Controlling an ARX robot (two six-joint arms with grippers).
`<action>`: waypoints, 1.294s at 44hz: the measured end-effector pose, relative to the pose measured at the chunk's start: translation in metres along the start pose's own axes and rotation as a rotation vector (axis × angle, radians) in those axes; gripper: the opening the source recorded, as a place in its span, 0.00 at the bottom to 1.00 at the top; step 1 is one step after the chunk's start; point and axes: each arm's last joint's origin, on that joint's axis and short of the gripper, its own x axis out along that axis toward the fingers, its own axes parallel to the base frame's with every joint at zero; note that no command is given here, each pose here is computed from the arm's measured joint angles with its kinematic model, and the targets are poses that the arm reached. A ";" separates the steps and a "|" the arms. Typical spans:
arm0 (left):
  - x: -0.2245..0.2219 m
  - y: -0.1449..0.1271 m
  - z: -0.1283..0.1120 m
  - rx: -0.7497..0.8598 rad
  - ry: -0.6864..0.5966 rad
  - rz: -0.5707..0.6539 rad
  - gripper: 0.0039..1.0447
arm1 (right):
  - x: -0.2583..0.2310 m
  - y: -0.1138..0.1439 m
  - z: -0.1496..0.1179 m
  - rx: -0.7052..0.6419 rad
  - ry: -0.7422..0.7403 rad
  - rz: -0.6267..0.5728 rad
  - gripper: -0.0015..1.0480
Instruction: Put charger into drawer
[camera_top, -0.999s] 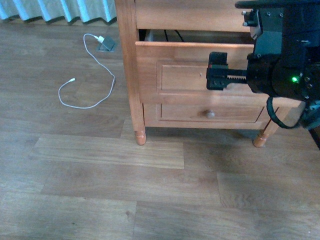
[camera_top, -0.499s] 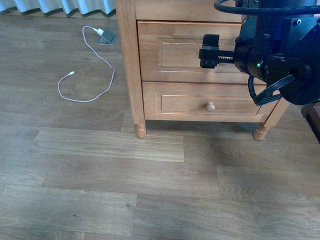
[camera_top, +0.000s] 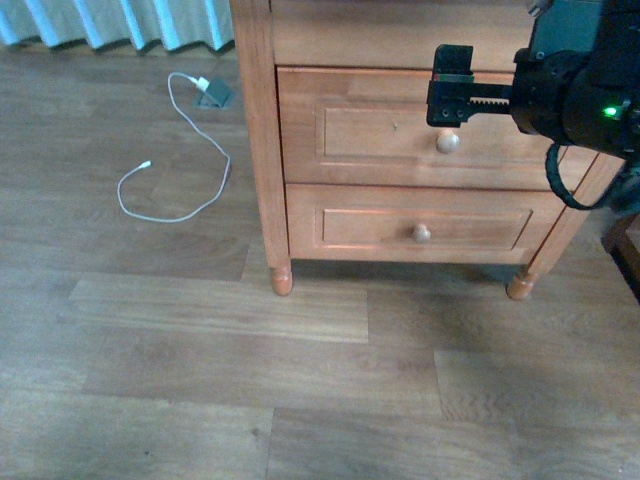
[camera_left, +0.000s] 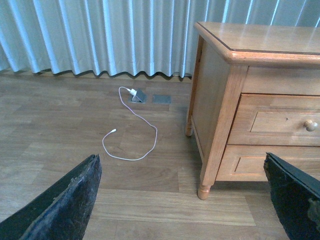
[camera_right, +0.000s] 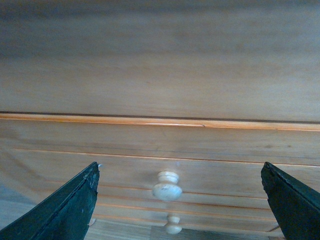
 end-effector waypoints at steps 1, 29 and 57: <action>0.000 0.000 0.000 0.000 0.000 0.000 0.94 | -0.008 0.001 0.003 -0.003 0.001 0.015 0.92; 0.000 0.000 0.000 0.000 0.000 0.000 0.94 | -0.251 -0.013 0.009 0.104 -0.086 0.114 0.92; 0.000 0.000 0.000 0.000 0.000 0.000 0.94 | -0.281 -0.044 -0.025 -0.059 -0.303 -0.169 0.02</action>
